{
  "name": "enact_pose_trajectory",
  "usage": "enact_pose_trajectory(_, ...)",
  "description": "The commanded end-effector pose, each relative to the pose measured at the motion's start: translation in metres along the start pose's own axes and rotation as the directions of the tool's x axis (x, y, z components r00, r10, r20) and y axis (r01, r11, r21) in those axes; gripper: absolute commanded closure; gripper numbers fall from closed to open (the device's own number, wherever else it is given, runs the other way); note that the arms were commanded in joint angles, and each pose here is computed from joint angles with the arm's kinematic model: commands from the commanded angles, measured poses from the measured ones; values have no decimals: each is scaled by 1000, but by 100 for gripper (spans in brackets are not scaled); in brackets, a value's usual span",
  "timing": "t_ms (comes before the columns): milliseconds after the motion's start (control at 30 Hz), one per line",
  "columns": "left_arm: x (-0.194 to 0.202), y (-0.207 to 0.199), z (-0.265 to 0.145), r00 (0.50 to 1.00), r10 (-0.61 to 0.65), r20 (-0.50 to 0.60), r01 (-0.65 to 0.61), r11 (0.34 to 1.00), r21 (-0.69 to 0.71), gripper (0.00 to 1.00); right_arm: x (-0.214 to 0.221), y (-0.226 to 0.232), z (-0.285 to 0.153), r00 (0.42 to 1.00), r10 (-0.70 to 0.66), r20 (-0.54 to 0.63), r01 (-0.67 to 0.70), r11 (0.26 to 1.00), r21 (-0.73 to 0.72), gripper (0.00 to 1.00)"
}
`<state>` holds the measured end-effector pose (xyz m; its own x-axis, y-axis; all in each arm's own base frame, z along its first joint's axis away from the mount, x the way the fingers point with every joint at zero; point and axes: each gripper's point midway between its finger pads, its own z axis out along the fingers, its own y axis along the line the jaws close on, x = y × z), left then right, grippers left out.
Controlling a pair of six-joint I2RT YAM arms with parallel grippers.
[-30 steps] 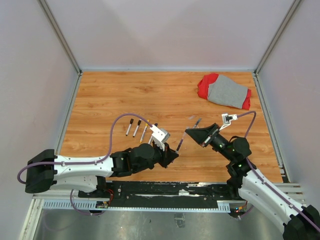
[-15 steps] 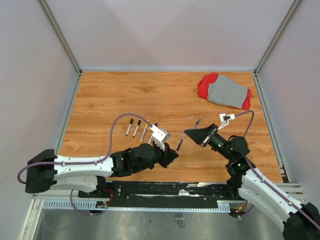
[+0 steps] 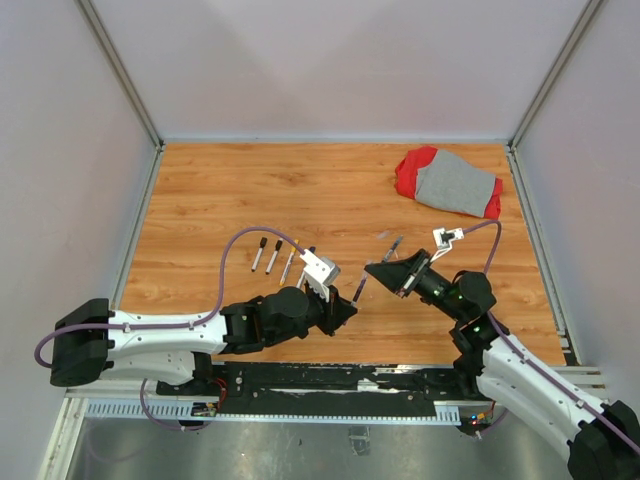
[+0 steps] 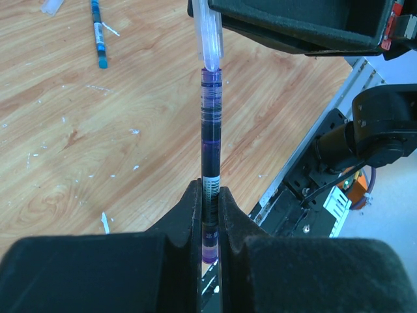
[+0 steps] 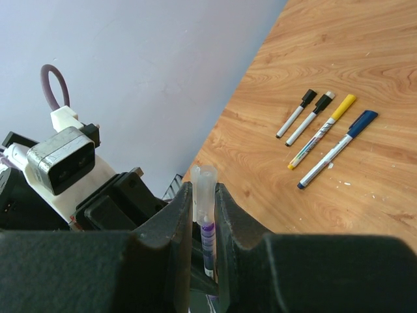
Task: Insert the pens into the pen caps
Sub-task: Insert the pen cap onto the pen.
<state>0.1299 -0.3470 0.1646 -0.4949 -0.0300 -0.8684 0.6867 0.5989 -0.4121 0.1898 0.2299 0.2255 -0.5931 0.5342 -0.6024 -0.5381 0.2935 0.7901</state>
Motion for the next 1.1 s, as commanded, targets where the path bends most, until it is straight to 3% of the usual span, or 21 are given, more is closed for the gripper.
enact_pose_trajectory(0,-11,-6,0,999,-3,38,2,1000,7,100,10,5,-2,999,-18,-30,17,999,-31,99)
enact_pose_trajectory(567,-23,-11,-1,997,-29,75,27,999,16,99,32,-4,-1,998,-10,-62,11,1000,16,99)
enact_pose_trajectory(1067,-55,-10,-17,980,-90,179,90,996,7,100,55,-21,-6,992,-80,-102,90,991,94,99)
